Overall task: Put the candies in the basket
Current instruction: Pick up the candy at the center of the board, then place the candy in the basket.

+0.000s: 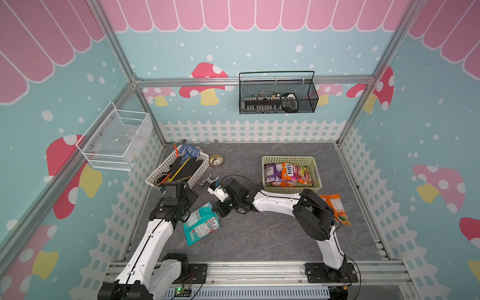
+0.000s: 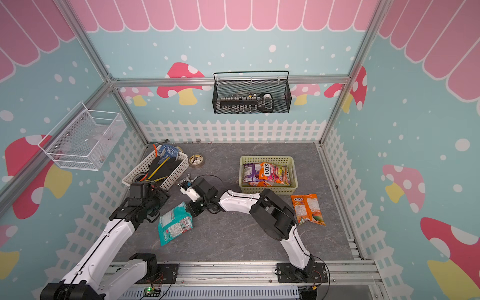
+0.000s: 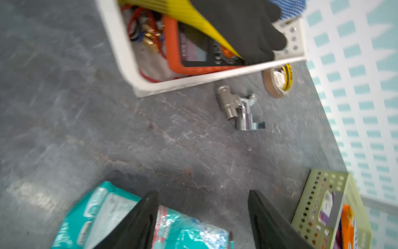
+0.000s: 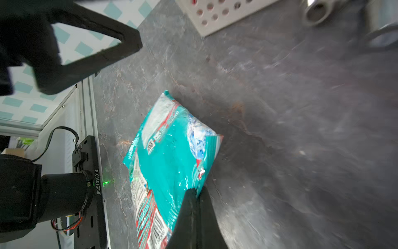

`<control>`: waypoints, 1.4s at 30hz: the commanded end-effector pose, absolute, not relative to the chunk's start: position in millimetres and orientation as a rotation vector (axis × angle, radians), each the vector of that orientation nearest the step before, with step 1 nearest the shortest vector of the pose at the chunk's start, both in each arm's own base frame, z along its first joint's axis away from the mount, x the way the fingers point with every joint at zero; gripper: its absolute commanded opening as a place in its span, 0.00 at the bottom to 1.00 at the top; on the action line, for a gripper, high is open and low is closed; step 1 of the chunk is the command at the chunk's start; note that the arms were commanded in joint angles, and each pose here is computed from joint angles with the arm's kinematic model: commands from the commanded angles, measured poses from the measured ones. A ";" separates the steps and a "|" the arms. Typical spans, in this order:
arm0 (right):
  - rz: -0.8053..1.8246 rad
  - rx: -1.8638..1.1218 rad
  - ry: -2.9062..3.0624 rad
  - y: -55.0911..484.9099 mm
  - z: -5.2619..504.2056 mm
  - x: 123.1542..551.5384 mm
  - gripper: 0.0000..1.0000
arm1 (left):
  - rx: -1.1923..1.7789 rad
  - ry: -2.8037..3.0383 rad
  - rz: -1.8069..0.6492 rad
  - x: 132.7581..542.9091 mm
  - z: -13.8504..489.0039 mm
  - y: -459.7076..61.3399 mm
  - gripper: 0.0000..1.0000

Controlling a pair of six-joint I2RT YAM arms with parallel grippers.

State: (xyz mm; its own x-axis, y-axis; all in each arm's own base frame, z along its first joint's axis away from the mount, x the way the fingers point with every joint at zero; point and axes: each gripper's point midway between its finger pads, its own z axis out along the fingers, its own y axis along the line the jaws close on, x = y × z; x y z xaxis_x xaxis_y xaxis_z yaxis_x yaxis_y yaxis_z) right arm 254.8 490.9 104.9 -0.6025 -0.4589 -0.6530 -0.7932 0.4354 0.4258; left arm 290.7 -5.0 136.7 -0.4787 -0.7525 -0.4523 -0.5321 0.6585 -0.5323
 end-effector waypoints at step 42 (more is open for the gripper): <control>0.645 -0.556 2.179 230.0 273.5 424.2 0.00 | 0.187 2.016 -1.150 292.7 223.3 -138.6 0.99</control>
State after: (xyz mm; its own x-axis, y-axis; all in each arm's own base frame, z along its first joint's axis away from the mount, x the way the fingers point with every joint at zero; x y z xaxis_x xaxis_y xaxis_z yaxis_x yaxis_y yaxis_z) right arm 421.9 237.0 280.8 -0.5956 -0.1736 -0.7843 -0.5621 0.7875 0.2526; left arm 302.8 -127.8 208.1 -0.7064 -0.2804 -0.6499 0.3697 0.6368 -0.6766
